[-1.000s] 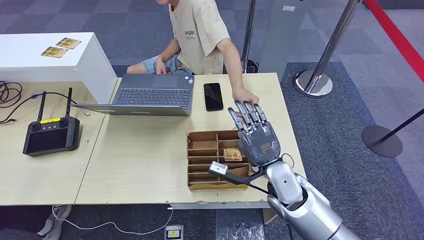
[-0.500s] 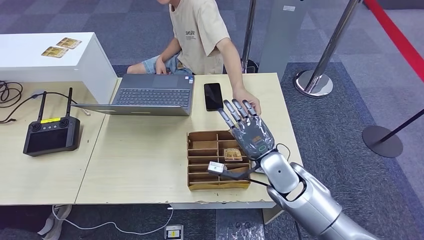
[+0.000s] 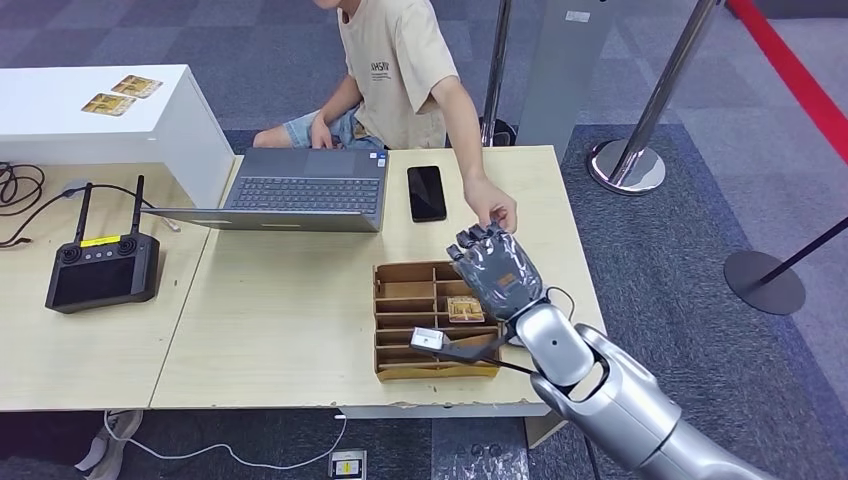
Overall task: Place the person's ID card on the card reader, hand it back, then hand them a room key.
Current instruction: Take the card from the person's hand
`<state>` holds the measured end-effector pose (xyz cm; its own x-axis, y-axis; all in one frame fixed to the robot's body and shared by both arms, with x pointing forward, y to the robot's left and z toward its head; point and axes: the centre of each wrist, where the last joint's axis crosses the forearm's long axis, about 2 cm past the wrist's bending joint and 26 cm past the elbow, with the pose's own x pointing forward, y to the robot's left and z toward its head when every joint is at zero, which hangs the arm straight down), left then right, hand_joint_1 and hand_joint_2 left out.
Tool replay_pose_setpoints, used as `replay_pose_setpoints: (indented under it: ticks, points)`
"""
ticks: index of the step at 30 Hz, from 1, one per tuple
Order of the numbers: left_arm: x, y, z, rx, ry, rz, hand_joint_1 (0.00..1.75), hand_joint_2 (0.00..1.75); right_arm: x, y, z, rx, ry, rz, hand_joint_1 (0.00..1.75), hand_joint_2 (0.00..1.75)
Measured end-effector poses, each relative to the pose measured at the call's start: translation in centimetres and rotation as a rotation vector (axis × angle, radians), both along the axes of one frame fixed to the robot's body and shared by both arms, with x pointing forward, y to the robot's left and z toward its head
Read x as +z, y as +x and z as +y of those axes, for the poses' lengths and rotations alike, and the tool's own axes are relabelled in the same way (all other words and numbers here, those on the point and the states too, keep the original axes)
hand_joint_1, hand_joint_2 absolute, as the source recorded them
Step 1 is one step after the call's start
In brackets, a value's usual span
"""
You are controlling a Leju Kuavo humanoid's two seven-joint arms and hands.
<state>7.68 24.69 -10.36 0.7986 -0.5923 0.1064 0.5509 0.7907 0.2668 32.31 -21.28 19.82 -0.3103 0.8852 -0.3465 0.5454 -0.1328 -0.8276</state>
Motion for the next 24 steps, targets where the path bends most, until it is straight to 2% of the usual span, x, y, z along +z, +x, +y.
replay_pose_setpoints:
  ticks: [24]
  points:
    - [0.0,0.01,0.02,0.002,0.005,-0.005,0.0,0.0,-0.32,-0.22,0.33,0.025,0.004,0.007,1.75,1.75]
